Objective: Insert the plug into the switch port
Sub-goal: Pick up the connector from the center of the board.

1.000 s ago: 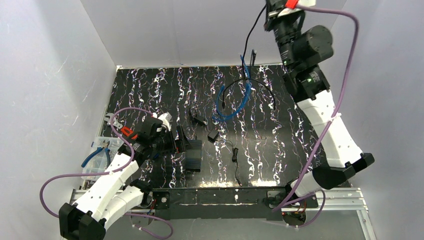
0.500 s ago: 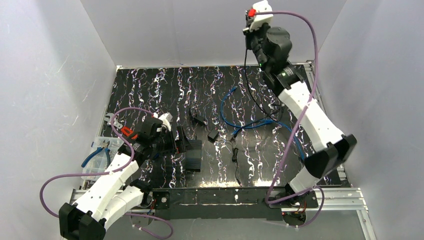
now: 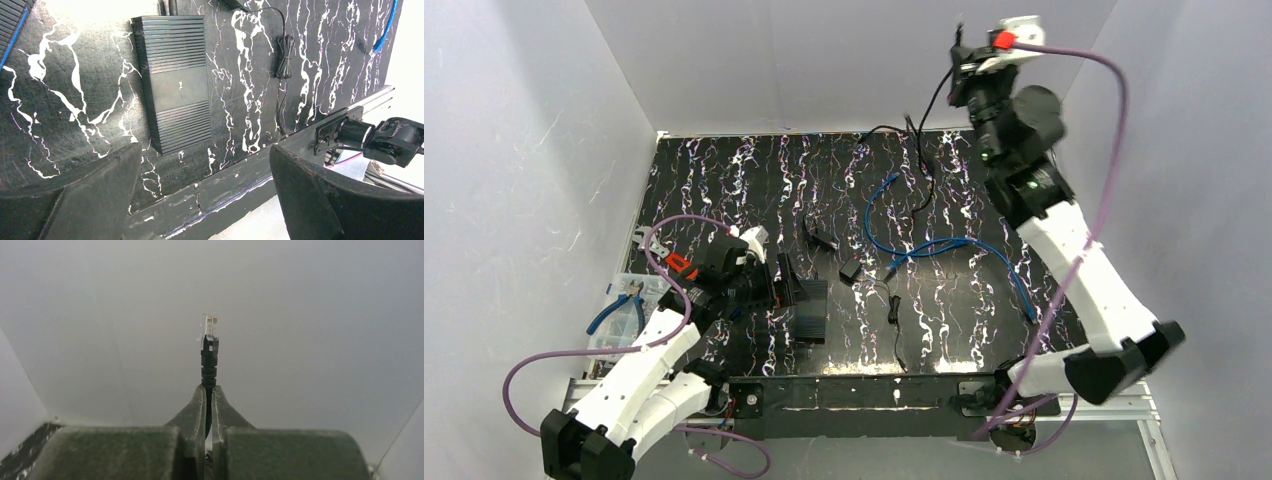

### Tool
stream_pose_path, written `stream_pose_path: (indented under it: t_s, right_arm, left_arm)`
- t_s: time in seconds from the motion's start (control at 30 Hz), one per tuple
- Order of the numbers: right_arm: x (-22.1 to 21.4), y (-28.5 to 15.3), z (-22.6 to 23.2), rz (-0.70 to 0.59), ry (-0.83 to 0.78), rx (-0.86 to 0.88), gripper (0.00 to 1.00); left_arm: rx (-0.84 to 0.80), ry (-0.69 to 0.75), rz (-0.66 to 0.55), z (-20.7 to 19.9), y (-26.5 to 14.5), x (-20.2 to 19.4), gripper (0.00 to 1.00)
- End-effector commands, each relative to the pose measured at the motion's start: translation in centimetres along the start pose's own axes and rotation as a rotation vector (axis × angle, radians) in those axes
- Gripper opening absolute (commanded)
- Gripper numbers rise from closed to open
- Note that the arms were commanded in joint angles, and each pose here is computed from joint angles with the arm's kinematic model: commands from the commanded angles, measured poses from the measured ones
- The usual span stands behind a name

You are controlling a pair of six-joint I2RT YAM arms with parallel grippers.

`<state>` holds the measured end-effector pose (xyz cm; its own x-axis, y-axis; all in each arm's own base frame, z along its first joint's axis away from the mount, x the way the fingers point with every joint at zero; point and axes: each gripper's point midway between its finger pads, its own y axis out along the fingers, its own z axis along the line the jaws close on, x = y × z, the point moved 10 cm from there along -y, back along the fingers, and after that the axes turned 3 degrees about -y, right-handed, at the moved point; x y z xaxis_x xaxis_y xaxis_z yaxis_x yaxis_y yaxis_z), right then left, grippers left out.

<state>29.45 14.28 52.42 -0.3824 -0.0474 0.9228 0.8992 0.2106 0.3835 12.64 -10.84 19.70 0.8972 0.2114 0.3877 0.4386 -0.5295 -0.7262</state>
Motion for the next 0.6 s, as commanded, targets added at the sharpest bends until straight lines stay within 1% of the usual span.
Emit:
stream_pose_path:
  t_s: [0.0, 0.07, 0.13, 0.2, 0.23, 0.3, 0.33, 0.37, 0.4, 0.43, 0.5, 0.57]
  right_arm:
    - [-6.8, 2.7, 0.5, 0.136, 0.128, -0.008, 0.01]
    - [-1.6, 3.5, -1.0, 0.025, 0.227, 0.009, 0.01]
    - [2.8, 3.1, -2.4, -0.076, 0.269, 0.007, 0.01]
    - [4.2, 2.1, -3.3, -0.119, 0.288, -0.021, 0.01]
    - [3.7, 1.7, -3.4, -0.105, 0.298, -0.036, 0.01]
    - [0.5, 2.0, -2.5, 0.005, 0.326, 0.017, 0.01]
    - [-1.5, 2.2, -1.9, 0.1, 0.323, 0.052, 0.01]
    - [-3.8, 2.5, -1.4, 0.222, 0.306, 0.086, 0.01]
    - [-5.7, 2.3, -1.6, 0.287, 0.301, 0.071, 0.01]
    - [-6.9, 1.7, -2.8, 0.26, 0.31, -0.022, 0.01]
    - [-6.1, 0.5, -3.5, 0.125, 0.414, 0.024, 0.01]
    - [-3.5, 0.5, -0.3, 0.133, 0.413, 0.301, 0.01]
  left_arm:
    - [0.003, 0.019, -0.011, 0.2, -0.8, -0.2, 0.99]
    - [0.018, 0.032, -0.018, 0.2, -1.2, -0.2, 0.99]
    - [0.019, 0.039, -0.029, 0.0, -1.5, -0.1, 0.99]
    - [0.008, 0.037, -0.04, -0.1, -1.6, 0.0, 0.99]
    - [0.004, 0.034, -0.042, -0.1, -1.5, 0.0, 0.99]
    - [-0.004, 0.028, -0.043, -0.1, -1.3, 0.0, 0.99]
    - [-0.009, 0.026, -0.039, -0.1, -1.1, 0.1, 0.99]
    - [-0.015, 0.023, -0.032, -0.2, -1.0, 0.1, 0.99]
    - [-0.019, 0.022, -0.024, -0.3, -0.9, 0.1, 0.99]
    - [-0.021, 0.022, -0.013, -0.4, -0.9, 0.2, 1.0]
    - [-0.019, 0.029, -0.011, -0.4, -1.1, 0.2, 1.0]
    - [-0.013, 0.037, -0.025, -0.3, -1.3, 0.2, 1.0]
